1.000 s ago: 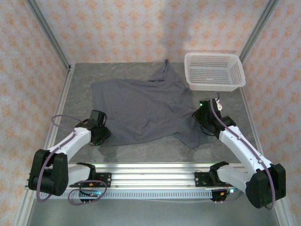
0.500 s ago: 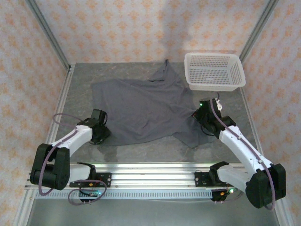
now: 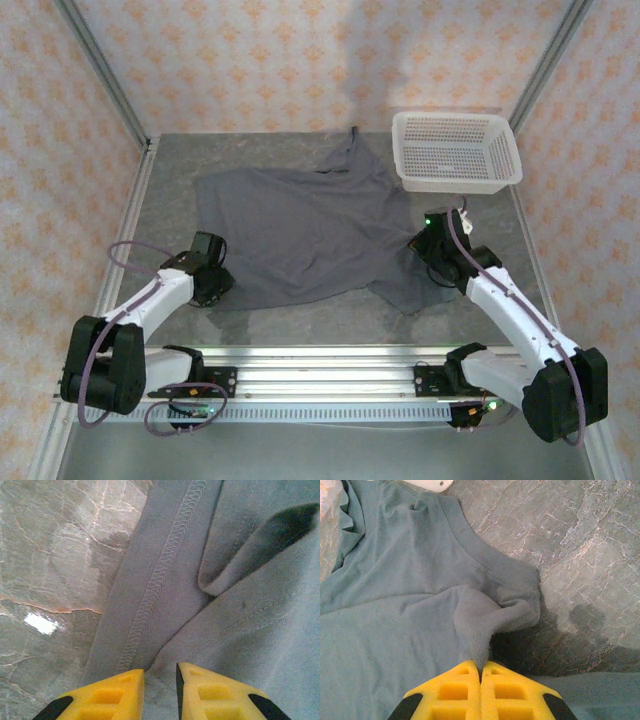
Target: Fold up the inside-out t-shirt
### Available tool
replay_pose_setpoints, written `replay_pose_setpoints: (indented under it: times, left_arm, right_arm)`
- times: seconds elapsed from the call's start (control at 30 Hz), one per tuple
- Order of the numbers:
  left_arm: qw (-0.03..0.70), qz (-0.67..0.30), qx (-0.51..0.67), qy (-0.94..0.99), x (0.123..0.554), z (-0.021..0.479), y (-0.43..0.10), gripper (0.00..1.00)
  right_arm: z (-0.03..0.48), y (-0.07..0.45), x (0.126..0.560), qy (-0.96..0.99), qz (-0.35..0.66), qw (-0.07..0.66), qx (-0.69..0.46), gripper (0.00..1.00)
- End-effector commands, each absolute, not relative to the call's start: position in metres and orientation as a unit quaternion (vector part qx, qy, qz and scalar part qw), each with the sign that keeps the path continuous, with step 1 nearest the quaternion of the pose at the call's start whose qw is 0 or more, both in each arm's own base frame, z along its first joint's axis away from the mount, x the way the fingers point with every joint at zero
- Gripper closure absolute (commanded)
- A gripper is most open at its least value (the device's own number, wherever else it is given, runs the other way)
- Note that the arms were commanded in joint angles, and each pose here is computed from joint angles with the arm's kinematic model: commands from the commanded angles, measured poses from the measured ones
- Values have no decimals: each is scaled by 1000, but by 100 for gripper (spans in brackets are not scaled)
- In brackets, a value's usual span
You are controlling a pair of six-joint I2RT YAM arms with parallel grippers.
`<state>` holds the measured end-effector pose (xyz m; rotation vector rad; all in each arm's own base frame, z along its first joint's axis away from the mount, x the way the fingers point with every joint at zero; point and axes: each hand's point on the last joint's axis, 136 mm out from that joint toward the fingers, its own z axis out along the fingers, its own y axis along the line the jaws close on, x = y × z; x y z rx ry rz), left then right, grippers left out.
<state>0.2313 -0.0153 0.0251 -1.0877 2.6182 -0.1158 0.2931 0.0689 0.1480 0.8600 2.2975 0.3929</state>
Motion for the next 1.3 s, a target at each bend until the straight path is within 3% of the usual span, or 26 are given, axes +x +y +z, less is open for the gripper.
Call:
replay_pose_setpoints:
  times: [0.0,0.3,0.73,0.9,1.07,1.27]
  left_arm:
    - [154,-26,-377,913,230,28,-12,77]
    - [142,-22,-377,915,229,17,-12,78]
    - [152,-21,-377,914,229,24,-11,100]
    - [177,-25,-379,908,231,45,-7,100]
    - [249,-5,-386,888,228,83,12,100]
    - [245,-23,-384,890,225,84,6,100]
  right_arm:
    - [163,66,297,869,151,338,327,100]
    - [165,65,295,870,149,339,327,100]
    - [164,65,294,870,149,337,328,100]
    - [168,62,293,867,146,343,330,100]
    - [171,59,292,864,143,350,332,100]
    - [167,61,293,864,147,347,334,100]
